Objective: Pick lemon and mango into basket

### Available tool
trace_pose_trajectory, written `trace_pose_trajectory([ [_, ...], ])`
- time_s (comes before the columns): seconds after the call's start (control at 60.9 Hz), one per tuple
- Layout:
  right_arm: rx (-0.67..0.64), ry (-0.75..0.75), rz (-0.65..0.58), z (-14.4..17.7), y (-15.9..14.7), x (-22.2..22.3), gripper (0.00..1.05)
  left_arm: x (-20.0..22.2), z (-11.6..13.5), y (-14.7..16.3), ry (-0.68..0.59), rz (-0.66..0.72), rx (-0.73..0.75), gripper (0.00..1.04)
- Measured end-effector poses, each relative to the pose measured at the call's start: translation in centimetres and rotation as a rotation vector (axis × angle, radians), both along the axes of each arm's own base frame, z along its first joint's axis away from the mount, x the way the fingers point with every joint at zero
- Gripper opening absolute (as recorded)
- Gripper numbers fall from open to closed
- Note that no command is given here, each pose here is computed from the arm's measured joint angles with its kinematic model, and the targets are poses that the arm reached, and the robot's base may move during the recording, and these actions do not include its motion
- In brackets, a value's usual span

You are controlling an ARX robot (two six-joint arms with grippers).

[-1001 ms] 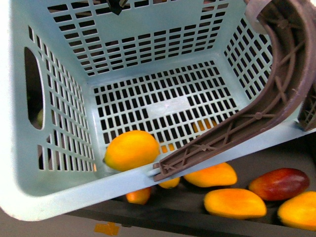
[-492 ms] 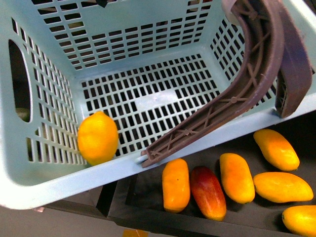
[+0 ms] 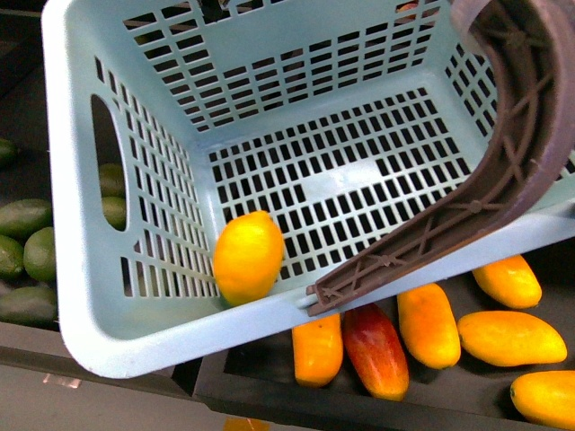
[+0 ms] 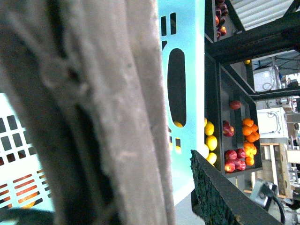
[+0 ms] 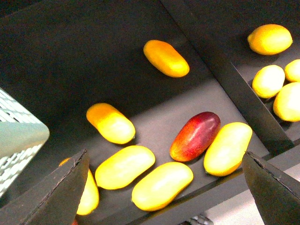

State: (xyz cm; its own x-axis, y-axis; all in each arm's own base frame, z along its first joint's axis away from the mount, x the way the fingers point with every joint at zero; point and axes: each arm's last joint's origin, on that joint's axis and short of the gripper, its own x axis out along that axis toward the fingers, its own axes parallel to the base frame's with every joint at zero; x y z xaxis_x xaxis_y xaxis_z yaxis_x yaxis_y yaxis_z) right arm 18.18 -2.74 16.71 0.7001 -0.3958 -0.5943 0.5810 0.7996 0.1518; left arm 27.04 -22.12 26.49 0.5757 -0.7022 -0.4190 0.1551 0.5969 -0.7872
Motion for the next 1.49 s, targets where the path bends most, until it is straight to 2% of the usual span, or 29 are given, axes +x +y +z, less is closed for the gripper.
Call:
trace_pose_trajectory([
  [0.098, 0.025, 0.037, -0.093, -1.0, -1.8, 2.4, 0.96, 0.0, 0.0, 0.0, -0.002, 0.007, 0.003, 0.28],
  [0.246, 0.092, 0.124, -0.165, -3.8, -4.3, 6.8, 0.96, 0.1, 0.0, 0.1, -0.008, 0.017, 0.008, 0.28],
  [0.492, 0.239, 0.224, -0.273, -9.2, -6.1, 11.5, 0.96, 0.1, 0.0, 0.1, -0.007, 0.017, 0.008, 0.28],
  [0.673, 0.298, 0.253, -0.322, -11.7, -6.4, 12.5, 0.96, 0.1, 0.0, 0.1, -0.004, 0.007, 0.004, 0.28],
  [0.985, 0.313, 0.299, -0.369, -15.2, -7.6, 13.5, 0.96, 0.1, 0.0, 0.1, -0.007, 0.015, 0.008, 0.28],
  [1.494, 0.302, 0.349, -0.463, -18.2, -9.4, 14.0, 0.96, 0.1, 0.0, 0.1, -0.006, 0.012, 0.006, 0.28],
])
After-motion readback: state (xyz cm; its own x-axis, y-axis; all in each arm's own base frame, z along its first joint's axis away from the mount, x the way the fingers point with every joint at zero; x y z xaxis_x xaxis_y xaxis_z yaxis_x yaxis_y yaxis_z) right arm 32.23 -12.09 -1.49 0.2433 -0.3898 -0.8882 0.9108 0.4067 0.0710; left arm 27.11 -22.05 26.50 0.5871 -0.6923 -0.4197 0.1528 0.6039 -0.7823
